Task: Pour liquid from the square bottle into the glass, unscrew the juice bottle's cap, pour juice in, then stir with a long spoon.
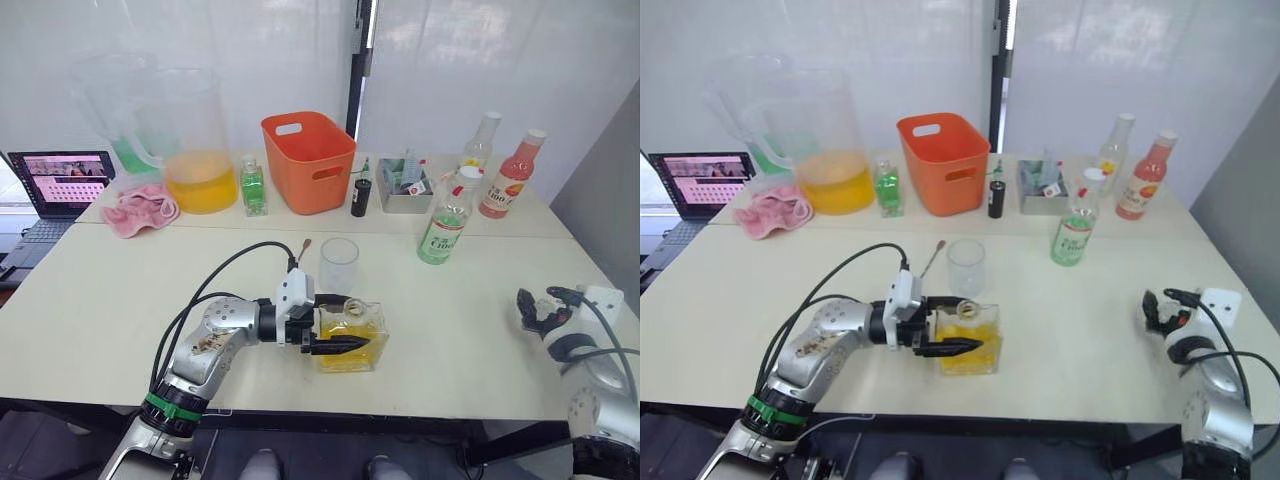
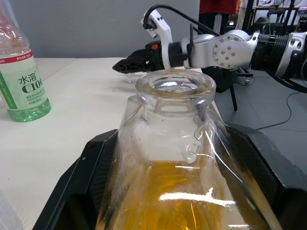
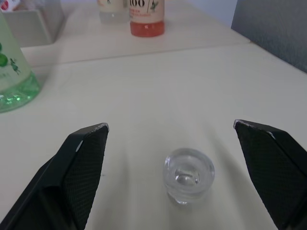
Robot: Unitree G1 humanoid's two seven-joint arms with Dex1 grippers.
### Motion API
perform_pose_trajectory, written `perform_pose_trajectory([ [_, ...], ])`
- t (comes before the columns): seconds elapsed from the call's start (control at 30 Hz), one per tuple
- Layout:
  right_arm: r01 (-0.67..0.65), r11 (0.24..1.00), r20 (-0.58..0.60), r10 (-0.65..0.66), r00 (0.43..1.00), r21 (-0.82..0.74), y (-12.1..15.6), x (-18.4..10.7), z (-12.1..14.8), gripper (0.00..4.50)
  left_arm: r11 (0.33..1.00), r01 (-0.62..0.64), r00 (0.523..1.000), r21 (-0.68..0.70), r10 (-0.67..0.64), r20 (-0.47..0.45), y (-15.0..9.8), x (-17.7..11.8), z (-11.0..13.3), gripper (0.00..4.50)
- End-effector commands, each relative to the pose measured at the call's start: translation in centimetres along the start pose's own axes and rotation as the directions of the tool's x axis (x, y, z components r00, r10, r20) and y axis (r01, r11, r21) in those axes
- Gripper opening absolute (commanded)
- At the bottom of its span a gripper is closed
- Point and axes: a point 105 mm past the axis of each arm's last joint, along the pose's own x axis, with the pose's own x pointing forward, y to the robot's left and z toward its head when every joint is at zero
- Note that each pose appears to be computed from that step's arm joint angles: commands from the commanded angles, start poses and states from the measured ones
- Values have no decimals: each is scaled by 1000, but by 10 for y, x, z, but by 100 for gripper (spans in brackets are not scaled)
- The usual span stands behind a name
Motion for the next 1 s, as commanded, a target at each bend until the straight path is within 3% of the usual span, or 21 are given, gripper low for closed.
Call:
perform_pose_trajectory([
  [0.03, -90, 996, 160, 86, 983, 14, 10, -9, 52, 450, 998, -17, 998, -59, 13, -56, 0, 2, -18, 283],
  [0.13, -213, 976, 191, 201, 961, 45, 30, -17, 71, 450, 998, -26, 999, -58, 23, -47, 2, 1, -17, 283],
  [0.27, -427, 903, 195, 411, 890, 46, 67, -33, 91, 450, 998, -39, 999, -52, 38, -29, 6, 0, -13, 283],
  [0.47, -692, 722, 125, 688, 715, -14, 120, -61, 106, 450, 999, -35, 999, -34, 34, -6, 6, -3, -3, 283],
  [0.57, -804, 593, 35, 805, 592, -42, 139, -79, 105, 450, 999, -44, 999, -15, 44, 0, 5, -8, 0, 283],
  [0.8, -923, 384, -124, 915, 384, -23, 162, -106, 94, 450, 996, -90, 996, -4, 90, 28, 2, -26, 16, 283],
  [0.83, -927, 374, -140, 917, 373, -25, 162, -106, 92, 450, 994, -108, 994, 1, 108, 34, 3, -29, 19, 283],
  [0.97, -898, 433, -126, 889, 440, -85, 156, -85, 96, 450, 988, -154, 986, 7, 154, 58, 2, -39, 36, 283],
  [1.0, -905, 417, -126, 897, 424, -81, 158, -84, 95, 450, 985, -173, 983, 2, 173, 57, 3, -44, 40, 283],
])
